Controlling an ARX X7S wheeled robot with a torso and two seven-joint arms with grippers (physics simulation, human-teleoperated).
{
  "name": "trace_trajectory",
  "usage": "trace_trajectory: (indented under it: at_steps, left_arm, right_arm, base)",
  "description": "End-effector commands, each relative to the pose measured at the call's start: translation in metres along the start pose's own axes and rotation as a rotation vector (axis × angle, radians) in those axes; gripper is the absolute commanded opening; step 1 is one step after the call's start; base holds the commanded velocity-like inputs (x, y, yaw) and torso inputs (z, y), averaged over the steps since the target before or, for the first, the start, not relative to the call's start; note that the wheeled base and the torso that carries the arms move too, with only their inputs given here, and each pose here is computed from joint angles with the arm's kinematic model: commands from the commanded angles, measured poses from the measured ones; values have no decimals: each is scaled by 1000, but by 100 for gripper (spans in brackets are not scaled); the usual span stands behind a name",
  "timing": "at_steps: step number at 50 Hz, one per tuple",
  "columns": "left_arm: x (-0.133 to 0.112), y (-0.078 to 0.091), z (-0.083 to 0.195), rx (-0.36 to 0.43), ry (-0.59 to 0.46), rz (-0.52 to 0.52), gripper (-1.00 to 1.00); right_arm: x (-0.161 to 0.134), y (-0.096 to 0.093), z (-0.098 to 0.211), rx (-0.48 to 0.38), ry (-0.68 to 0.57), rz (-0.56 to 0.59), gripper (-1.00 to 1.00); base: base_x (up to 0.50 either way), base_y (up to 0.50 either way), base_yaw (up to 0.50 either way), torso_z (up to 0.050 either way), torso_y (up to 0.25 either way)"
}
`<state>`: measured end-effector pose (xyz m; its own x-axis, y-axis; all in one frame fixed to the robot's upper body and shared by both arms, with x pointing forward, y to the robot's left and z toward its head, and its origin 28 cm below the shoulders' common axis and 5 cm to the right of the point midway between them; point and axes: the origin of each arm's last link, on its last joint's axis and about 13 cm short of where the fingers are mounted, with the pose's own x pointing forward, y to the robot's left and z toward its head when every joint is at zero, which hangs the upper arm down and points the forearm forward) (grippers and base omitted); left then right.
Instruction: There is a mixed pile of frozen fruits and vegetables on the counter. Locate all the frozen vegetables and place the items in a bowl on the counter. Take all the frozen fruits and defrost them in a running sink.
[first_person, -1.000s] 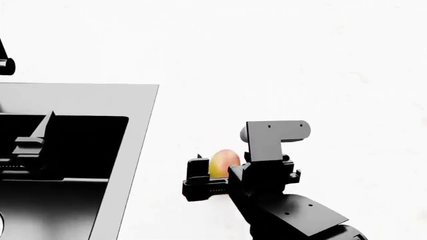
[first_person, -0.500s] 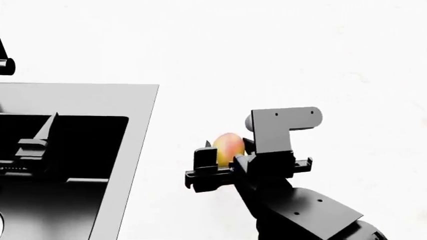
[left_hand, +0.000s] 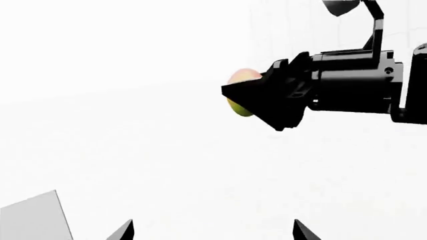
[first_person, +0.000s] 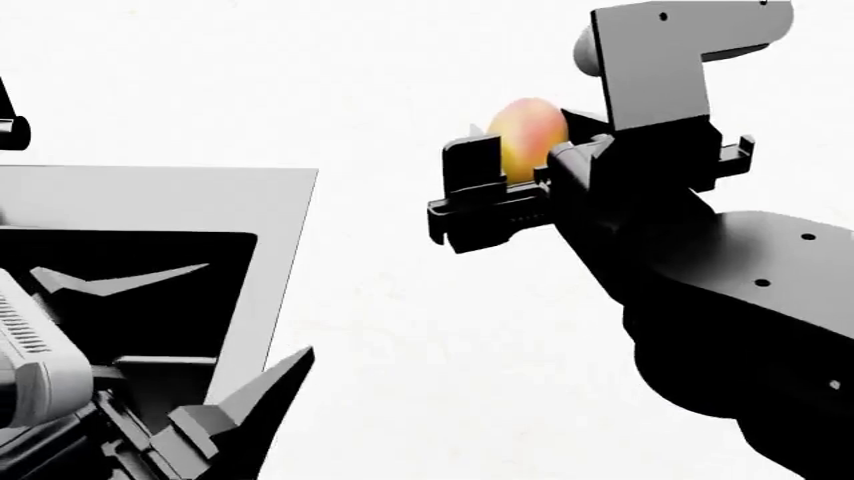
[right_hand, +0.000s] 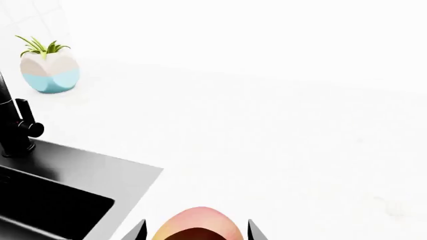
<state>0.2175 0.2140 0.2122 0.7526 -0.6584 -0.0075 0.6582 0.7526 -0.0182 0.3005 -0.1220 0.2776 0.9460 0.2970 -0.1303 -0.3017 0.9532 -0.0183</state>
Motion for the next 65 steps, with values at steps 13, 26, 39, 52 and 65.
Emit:
trace_trajectory:
  at_steps: [13, 26, 39, 52, 65]
  left_arm:
    - [-14, -30, 1, -34, 285, -277, 100]
    - [-21, -40, 20, -66, 389, -290, 100]
    - [-23, -43, 26, -198, 431, -301, 100]
    - [-33, -63, 32, -185, 523, -273, 100]
    - [-30, -68, 20, -209, 598, -299, 100]
  right_arm:
    - [-13, -9, 27, -107, -15, -49, -100]
    - [-9, -8, 22, -123, 15, -39, -100]
    - [-5, -8, 15, -123, 44, -32, -100]
    - [-3, -8, 12, -124, 55, -31, -100]
    - [-3, -9, 8, -123, 72, -30, -100]
  base:
    - [0, 0, 0, 0, 0]
    - [0, 0, 0, 0, 0]
    - [0, 0, 0, 0, 1]
    - [0, 0, 0, 0, 0]
    - [0, 0, 0, 0, 0]
